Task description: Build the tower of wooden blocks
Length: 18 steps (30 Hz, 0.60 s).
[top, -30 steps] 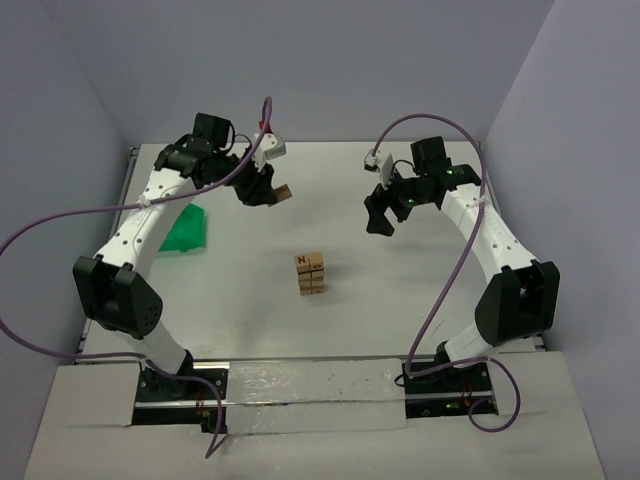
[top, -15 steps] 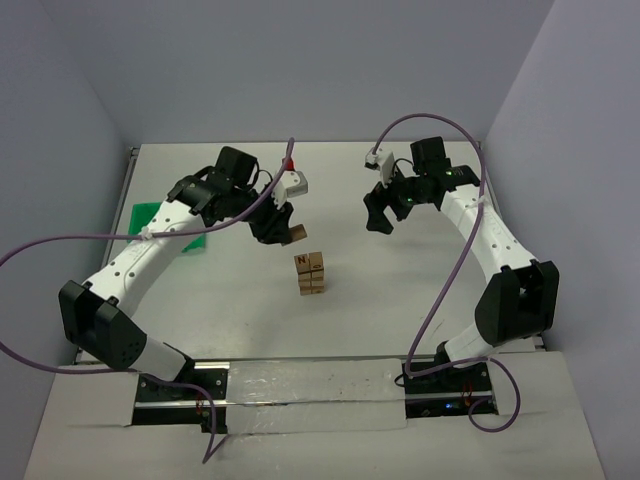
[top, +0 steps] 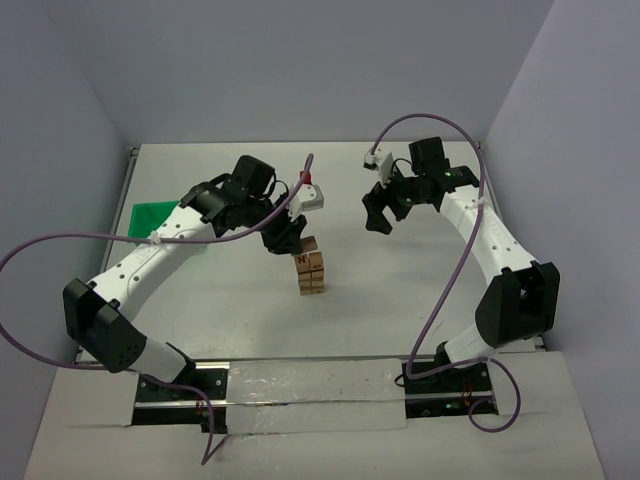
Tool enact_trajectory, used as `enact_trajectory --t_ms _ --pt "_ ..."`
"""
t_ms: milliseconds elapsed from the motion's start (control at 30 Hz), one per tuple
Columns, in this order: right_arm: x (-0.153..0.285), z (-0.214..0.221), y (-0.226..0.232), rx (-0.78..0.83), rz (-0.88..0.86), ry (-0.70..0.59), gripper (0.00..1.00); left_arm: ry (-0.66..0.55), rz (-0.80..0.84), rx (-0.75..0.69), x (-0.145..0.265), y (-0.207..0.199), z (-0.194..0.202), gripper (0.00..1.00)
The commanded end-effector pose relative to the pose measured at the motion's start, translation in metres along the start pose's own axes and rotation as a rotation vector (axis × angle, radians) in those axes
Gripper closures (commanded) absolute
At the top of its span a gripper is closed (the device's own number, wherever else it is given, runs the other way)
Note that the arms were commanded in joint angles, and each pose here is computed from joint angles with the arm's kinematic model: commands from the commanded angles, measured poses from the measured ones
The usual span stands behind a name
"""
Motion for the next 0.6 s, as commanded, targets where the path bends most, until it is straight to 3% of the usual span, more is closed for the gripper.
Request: enact_trajectory --t_ms 0,567 --pt "0.008 -0.011 0.003 0.041 0.036 -0.048 0.0 -0.01 -0.009 -0.028 -0.006 0.001 -0.004 0.78" --pt "0.003 -0.017 -0.002 0.038 0.069 -0.047 0.0 0.039 0.01 -0.037 -0.022 -0.002 -0.001 0.72"
Point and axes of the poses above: each gripper's point midway between its finger pads, its own x axis back along the fingers, its own y axis along the line the jaws close on, z = x × y, the point moved 7 cm from there along x, back along the fingers
